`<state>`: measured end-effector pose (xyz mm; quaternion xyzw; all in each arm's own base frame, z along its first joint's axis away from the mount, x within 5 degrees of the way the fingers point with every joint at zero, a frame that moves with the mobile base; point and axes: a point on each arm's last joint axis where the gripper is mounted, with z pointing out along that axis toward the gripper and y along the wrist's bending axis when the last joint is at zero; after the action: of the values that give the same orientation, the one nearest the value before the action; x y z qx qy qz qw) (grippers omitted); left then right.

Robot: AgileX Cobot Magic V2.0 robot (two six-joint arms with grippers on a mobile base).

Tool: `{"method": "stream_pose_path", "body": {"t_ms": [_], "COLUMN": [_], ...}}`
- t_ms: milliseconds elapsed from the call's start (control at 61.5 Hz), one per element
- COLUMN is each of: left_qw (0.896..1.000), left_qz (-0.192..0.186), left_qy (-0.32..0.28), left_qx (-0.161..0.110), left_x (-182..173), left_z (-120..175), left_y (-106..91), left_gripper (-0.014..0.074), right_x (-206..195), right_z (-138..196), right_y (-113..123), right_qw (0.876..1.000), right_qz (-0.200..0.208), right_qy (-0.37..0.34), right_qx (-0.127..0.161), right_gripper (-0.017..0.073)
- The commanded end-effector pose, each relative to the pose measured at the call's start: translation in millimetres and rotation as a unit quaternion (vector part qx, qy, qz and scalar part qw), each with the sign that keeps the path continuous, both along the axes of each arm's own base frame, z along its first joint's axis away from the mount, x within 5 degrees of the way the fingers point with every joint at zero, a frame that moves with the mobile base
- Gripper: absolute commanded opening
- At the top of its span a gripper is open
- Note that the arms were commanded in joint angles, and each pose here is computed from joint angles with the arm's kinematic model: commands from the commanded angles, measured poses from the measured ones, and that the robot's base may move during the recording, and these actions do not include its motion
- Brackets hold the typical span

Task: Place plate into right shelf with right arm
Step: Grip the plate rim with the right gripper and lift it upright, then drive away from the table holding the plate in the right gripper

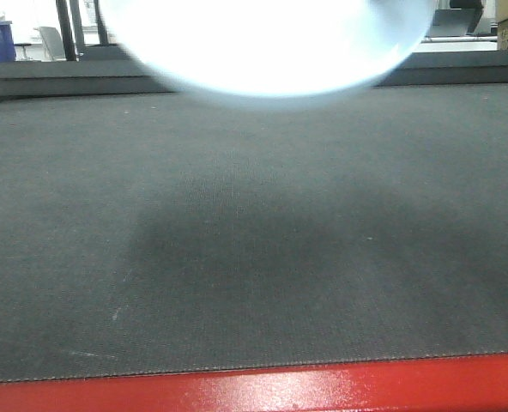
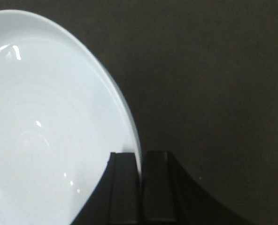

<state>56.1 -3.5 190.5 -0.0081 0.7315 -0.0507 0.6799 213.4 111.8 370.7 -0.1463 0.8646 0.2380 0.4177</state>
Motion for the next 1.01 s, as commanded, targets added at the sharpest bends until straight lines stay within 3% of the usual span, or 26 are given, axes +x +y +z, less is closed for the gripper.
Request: {"method": "stream_pose_path", "body": {"t_ms": [0,81,211,358,488,699,991], "left_qw": [0.999,0.999,0.999,0.999,0.999,0.999,0.999], "left_qz": [-0.004,-0.004,-0.004,-0.004,-0.004,-0.004,-0.004], "left_qy": [-0.039,-0.039,-0.039,-0.039,-0.039,-0.039,-0.039], "left_qx": [-0.007,-0.007,-0.007,-0.007,-0.007,-0.007,-0.007], "left_x": [0.3,0.3,0.3,0.3,0.3,0.3,0.3], "left_z": [4.5,4.5,4.5,4.5,4.5,4.5,4.5], "left_y": [-0.5,-0.5,-0.5,-0.5,-0.5,-0.5,-0.5], "left_gripper": [-0.0047,-0.0047,-0.0047,-0.0047,-0.0047,-0.0047,-0.0047], "right_x": [-33.4,-66.6,-117.1,-156.4,-172.7,-175.7,-175.1], "right_z": [38.9,47.7,44.2,20.8,-2.4,-24.6,-26.8], "right_y": [-18.5,-35.2,-61.8,-83.0,-91.9,-94.7,-94.0], "right_qw": [0.992,0.98,0.949,0.918,0.9,0.893,0.897], "right_qz": [-0.023,-0.04,-0.07,-0.09,-0.103,-0.113,-0.111], "right_qy": [-0.115,-0.183,-0.288,-0.372,-0.409,-0.416,-0.407], "right_qx": [0.044,0.07,0.104,0.102,0.112,0.131,0.131], "right_gripper": [0.0071,0.0071,0.0071,0.0071,0.0071,0.0071,0.0071]}}
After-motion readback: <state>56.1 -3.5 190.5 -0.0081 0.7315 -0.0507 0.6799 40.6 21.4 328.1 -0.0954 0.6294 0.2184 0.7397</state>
